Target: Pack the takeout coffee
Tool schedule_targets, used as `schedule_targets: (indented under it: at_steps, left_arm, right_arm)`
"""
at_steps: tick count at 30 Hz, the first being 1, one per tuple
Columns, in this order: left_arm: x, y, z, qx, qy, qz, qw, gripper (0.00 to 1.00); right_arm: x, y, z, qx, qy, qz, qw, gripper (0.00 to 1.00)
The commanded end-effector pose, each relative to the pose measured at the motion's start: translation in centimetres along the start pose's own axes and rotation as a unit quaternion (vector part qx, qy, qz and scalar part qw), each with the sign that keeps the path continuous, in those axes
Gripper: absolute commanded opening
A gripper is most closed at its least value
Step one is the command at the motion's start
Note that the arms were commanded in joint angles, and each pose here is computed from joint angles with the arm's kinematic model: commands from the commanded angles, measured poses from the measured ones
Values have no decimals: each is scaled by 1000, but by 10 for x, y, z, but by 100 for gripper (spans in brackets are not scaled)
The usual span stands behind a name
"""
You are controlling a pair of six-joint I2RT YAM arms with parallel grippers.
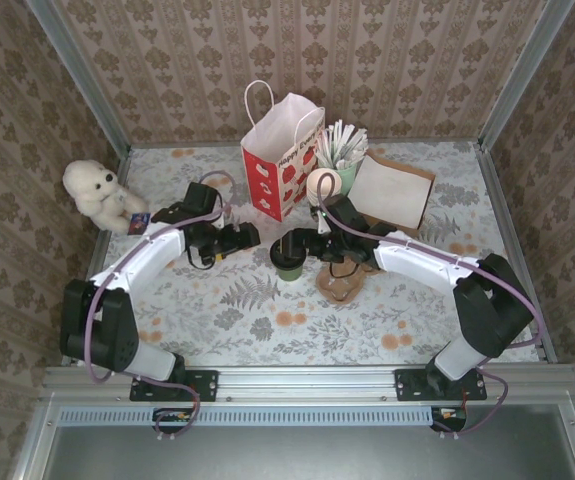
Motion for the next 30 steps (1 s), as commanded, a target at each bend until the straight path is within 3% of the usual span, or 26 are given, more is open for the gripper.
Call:
schedule_targets:
  at_steps: [1, 19, 30]
  left_arm:
    - [12, -6, 11, -22, -51, -7, 998, 100]
    - [39, -3, 2, -9, -69, 15, 997, 100]
    - [43, 0, -3, -4, -59, 21, 998, 100]
  right_arm:
    - [-4, -6, 6, -49, 35, -7, 998, 100]
    - [17, 5, 20, -137, 121, 12, 983, 100]
    - [34, 13, 18, -112, 112, 18, 987, 97]
Point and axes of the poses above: each hand's point on the last joint's axis, 136 mm out from that joint toward the fingers, its own x axis out along the fingers, its own z axis along the line the jaws close on, y = z × x, the point moved 4 cm from there along -x, back along the fingers, and after that the axes turned 1 degree about -x, right-handed, at the moved point
